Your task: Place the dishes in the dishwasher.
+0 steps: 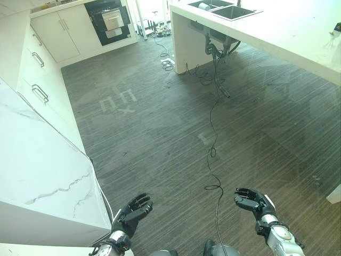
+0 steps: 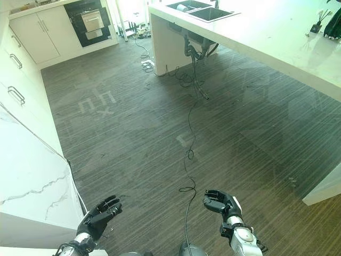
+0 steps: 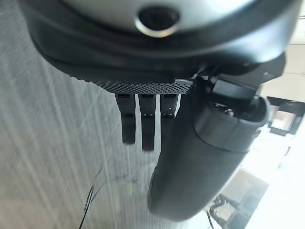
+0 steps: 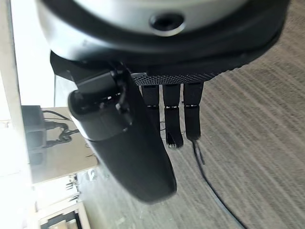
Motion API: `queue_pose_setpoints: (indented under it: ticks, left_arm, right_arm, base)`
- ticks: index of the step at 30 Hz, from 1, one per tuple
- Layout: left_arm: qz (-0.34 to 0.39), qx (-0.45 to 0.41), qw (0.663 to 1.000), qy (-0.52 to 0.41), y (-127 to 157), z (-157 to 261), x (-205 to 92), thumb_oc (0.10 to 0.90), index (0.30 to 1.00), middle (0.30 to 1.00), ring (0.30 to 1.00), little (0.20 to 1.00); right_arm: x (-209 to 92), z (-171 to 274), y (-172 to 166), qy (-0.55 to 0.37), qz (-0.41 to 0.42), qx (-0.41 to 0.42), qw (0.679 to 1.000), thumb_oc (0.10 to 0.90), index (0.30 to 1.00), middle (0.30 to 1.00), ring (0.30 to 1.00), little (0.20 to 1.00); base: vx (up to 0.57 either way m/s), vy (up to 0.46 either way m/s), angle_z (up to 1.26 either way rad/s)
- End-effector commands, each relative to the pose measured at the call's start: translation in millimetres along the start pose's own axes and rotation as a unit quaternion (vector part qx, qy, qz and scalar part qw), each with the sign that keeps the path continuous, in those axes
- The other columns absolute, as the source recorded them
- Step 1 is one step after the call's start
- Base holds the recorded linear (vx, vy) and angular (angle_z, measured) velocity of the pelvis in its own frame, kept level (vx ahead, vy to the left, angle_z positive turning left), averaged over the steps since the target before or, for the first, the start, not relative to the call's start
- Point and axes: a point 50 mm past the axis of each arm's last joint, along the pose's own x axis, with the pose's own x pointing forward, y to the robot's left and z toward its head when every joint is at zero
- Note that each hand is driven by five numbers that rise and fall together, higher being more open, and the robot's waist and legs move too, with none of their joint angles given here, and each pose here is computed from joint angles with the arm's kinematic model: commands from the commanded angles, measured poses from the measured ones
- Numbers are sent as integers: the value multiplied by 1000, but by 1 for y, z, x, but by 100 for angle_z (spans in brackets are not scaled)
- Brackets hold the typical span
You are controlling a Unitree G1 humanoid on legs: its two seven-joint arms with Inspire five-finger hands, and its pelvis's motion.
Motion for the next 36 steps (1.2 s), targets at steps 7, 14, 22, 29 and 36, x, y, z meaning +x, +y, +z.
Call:
queue_pose_setpoints:
  ticks: [7,14,22,29,36]
  left_arm:
    - [-11,1,999,53,0,-16,6,800,900,900,900,900]
    - [13,40,998,51,2,-18,5,800,900,900,900,900]
    - [21,96,995,34,-1,-14,6,800,900,900,900,900]
    - [50,88,994,29,12,-19,-1,800,900,900,900,900]
    - [30,155,987,27,12,3,9,800,900,900,900,900]
  right_arm:
    - [3,-16,-11,37,-14,47,998,800,900,900,900,900]
    - [8,0,-3,8,25,24,999,800,900,900,900,900]
    - [17,29,-6,-25,40,-16,999,800,900,900,900,900]
    - [13,19,0,-32,35,-6,999,800,900,900,900,900]
    - [14,33,13,-79,30,25,996,800,900,900,900,900]
  base:
    - [10,-14,1]
    - [29,-90,8]
    - [134,11,-10]
    - [453,351,-18]
    - [252,277,-23]
